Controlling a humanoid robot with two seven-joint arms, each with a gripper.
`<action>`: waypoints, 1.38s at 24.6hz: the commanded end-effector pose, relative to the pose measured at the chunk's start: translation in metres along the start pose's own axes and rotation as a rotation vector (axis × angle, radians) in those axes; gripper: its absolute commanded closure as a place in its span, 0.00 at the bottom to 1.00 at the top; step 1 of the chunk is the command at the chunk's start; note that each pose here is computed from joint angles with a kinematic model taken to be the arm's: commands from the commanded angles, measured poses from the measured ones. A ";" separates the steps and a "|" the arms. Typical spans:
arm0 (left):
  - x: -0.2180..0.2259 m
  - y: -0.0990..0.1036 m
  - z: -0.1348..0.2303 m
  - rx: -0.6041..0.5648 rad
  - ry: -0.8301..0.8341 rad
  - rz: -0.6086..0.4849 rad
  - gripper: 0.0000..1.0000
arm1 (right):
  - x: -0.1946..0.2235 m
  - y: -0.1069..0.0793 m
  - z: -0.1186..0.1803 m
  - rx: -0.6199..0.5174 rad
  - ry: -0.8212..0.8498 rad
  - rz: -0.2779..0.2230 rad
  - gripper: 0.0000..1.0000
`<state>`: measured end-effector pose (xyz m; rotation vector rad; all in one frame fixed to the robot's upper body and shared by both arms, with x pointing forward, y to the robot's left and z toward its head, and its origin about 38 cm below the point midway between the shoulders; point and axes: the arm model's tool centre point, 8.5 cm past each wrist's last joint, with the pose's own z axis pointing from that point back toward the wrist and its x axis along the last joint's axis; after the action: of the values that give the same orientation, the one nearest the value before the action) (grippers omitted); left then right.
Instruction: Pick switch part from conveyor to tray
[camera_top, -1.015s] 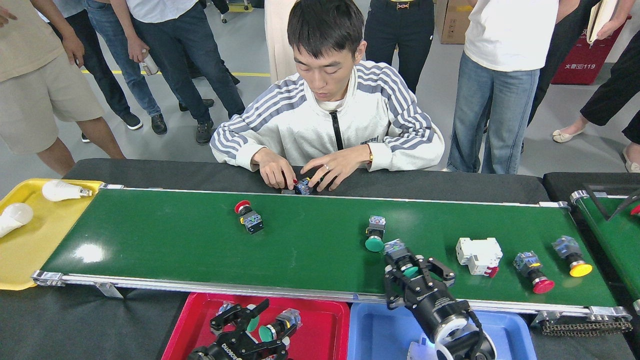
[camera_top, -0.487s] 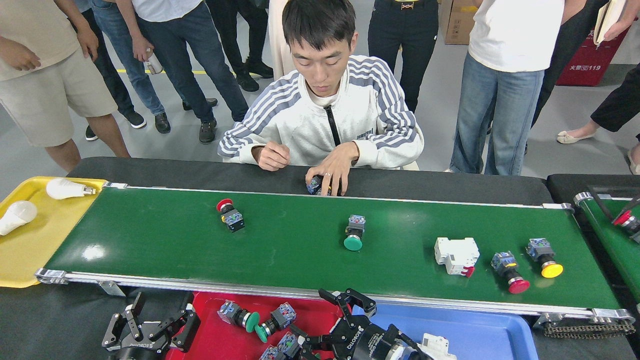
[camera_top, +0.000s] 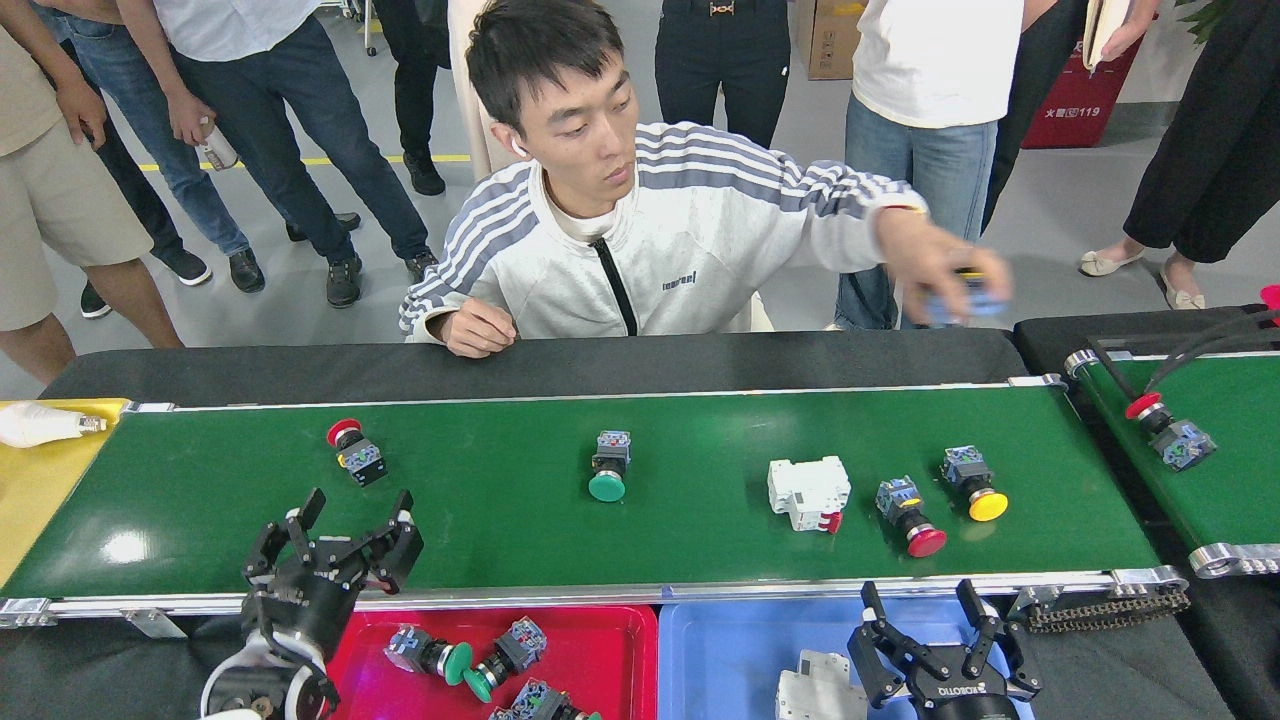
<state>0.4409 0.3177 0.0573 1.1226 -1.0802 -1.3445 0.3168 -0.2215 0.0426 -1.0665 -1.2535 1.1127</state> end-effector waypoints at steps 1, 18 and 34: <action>-0.010 0.011 -0.020 -0.005 0.038 -0.002 0.00 | 0.024 -0.010 -0.015 -0.025 -0.042 0.005 0.00; -0.095 -0.012 -0.062 -0.156 0.370 -0.008 0.22 | 0.161 0.003 -0.105 0.122 -0.209 0.122 0.00; -0.011 0.002 -0.072 0.033 -0.062 -0.014 0.93 | 0.202 0.014 -0.126 0.184 -0.286 0.193 0.00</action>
<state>0.5057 0.3481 0.0339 1.1416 -1.0083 -1.3190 0.4340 -0.0232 0.0408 -0.9008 -1.2218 1.5649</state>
